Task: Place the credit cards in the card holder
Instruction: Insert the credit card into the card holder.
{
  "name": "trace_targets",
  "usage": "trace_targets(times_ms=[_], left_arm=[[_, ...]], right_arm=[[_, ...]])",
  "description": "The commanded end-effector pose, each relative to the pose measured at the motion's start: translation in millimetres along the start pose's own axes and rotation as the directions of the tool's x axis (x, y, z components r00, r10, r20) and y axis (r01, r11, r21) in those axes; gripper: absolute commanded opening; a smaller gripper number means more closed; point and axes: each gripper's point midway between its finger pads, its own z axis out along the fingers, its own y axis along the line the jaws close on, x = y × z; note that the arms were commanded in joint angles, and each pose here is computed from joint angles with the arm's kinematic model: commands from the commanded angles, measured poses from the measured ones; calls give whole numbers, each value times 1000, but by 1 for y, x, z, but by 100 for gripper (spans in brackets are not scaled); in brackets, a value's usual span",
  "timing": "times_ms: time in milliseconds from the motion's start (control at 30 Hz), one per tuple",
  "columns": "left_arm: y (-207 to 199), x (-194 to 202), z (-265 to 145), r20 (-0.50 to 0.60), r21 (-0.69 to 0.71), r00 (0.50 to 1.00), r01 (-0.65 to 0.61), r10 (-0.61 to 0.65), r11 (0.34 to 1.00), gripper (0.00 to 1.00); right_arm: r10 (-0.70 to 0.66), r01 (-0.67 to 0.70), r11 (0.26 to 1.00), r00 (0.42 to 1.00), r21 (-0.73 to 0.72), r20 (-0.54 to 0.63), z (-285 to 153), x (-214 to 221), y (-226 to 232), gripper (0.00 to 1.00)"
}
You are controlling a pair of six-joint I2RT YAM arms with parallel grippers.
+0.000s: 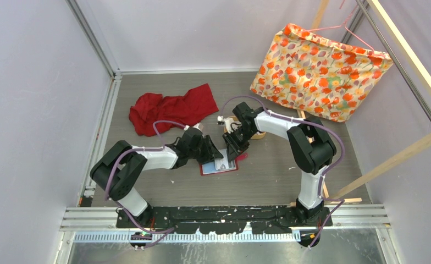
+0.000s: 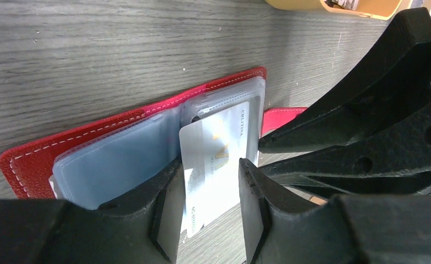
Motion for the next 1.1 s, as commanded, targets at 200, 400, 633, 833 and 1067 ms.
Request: trace_targets(times_ms=[200,400,633,833,1067], left_arm=[[-4,-14,-15,52,-61,993,-106,110,992,48],[-1,-14,-24,44,-86,990,-133,137,987,51],[9,-17,-34,53,-148,986,-151,160,977,46],[24,-19,-41,55,-227,982,-165,182,960,28],[31,-13,-28,-18,-256,982,-187,189,948,9]], right_arm=[[-12,12,1000,999,-16,49,-4,-14,4,31],[-25,29,998,997,-54,78,-13,-19,13,32],[-50,61,991,995,-123,87,-24,-19,22,33],[-66,75,992,994,-97,87,-26,-18,19,28],[-47,52,997,996,-59,72,-22,-17,9,18]])
